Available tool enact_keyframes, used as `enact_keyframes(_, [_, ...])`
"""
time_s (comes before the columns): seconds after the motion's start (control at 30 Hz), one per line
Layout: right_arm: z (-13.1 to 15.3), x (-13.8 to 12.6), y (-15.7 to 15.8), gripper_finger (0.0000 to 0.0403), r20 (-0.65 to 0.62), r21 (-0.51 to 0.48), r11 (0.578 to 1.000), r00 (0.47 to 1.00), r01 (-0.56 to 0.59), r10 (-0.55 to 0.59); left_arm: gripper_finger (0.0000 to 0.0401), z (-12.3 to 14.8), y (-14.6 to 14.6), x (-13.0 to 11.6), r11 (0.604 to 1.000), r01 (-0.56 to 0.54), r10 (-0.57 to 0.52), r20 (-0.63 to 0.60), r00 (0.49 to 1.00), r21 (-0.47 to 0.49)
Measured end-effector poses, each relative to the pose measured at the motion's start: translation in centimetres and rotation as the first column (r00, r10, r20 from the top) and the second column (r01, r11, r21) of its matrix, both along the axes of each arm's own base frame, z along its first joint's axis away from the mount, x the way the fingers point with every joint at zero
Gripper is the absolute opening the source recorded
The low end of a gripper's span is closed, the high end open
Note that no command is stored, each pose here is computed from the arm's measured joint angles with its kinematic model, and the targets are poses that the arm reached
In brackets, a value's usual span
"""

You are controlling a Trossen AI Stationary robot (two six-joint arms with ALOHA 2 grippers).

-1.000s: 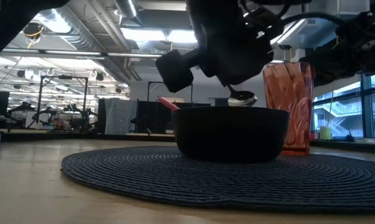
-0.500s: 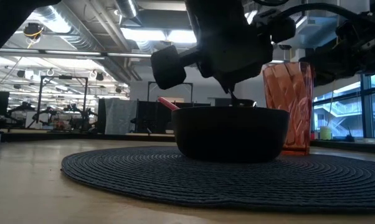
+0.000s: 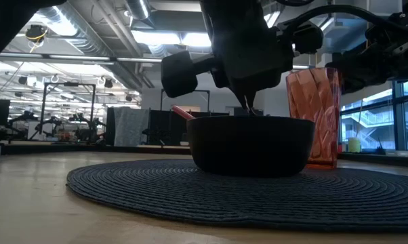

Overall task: Pick & Place Utensil
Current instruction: Put the orange spoon into the black bowl on the blue mat, then return to Home Position

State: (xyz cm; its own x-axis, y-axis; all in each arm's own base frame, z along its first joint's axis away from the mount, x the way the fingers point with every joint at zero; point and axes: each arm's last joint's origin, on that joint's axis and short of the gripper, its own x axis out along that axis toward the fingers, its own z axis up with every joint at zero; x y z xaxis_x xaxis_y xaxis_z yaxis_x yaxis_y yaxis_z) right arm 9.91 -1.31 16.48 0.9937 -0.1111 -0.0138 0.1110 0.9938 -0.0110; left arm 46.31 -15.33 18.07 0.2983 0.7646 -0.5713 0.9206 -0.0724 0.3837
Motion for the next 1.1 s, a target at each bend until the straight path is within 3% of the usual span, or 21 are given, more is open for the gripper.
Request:
enact_keyframes(0.63, [0.0,0.0,0.0,0.0011,-0.001,-0.001,1.0,1.0,0.0,0.0,0.0004,-0.2,0.7,0.22,0.995,-0.034,0.033,-0.012,0.999,-0.089])
enact_keyframes(1.1, [0.0,0.0,0.0,0.0011,-0.001,-0.001,1.0,1.0,-0.001,0.001,0.0043,-0.19,0.69,0.21,0.993,-0.053,0.054,0.01,0.998,-0.101])
